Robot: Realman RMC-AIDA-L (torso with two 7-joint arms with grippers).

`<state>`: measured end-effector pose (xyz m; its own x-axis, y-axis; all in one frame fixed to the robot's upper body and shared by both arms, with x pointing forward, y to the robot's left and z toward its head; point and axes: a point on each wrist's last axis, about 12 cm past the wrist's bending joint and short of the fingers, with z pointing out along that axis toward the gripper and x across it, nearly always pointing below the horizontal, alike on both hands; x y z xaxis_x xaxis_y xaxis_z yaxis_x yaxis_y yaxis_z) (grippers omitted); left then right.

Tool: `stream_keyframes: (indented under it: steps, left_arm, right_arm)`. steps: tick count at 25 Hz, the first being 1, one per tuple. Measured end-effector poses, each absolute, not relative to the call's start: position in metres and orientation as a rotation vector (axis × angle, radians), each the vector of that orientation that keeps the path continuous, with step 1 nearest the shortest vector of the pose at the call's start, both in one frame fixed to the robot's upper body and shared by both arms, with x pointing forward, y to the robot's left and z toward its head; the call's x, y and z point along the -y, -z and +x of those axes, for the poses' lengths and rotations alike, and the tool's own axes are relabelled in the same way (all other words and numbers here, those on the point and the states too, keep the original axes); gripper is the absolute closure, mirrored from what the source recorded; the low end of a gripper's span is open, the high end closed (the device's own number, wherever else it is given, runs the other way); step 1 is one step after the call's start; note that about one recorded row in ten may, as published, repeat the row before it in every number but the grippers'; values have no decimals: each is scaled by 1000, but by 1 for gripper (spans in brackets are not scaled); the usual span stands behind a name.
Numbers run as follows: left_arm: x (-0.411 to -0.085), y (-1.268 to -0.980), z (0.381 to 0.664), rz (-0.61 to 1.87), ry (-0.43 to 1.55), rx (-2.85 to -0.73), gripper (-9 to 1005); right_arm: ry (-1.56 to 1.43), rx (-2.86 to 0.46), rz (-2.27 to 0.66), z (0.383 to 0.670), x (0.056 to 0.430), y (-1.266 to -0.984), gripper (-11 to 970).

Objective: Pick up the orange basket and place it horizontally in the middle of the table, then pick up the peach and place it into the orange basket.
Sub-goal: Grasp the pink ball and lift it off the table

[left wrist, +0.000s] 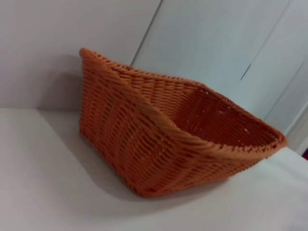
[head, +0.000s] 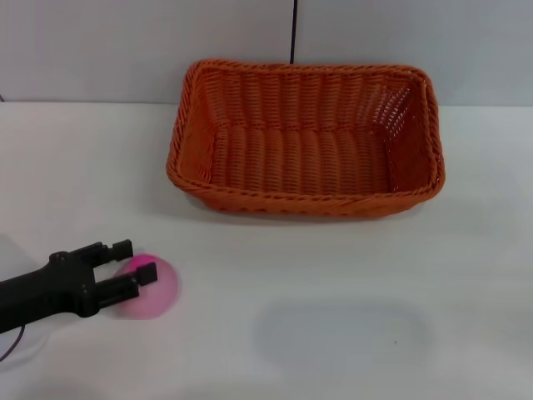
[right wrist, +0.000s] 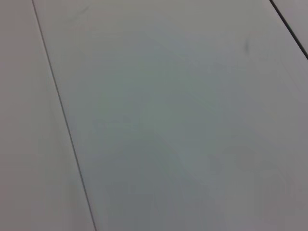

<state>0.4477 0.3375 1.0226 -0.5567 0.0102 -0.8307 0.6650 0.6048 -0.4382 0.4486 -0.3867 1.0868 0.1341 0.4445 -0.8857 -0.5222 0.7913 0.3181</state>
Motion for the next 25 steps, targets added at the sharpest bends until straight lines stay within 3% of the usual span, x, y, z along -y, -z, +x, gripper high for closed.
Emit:
stream_keyframes:
  steps: [14, 19, 25]
  left_arm:
    - [-335, -1020, 446, 536, 971, -1990, 440]
    - [-335, -1020, 445, 540, 970, -1982, 640]
    - [-335, -1030, 449, 486, 995, -1891, 770]
  right_arm:
    - [-719, -1264, -51, 451, 384, -1082, 329]
    - [-716, -1265, -45, 451, 384, -1082, 329]
    - [-716, -1267, -45, 451, 384, -1081, 329]
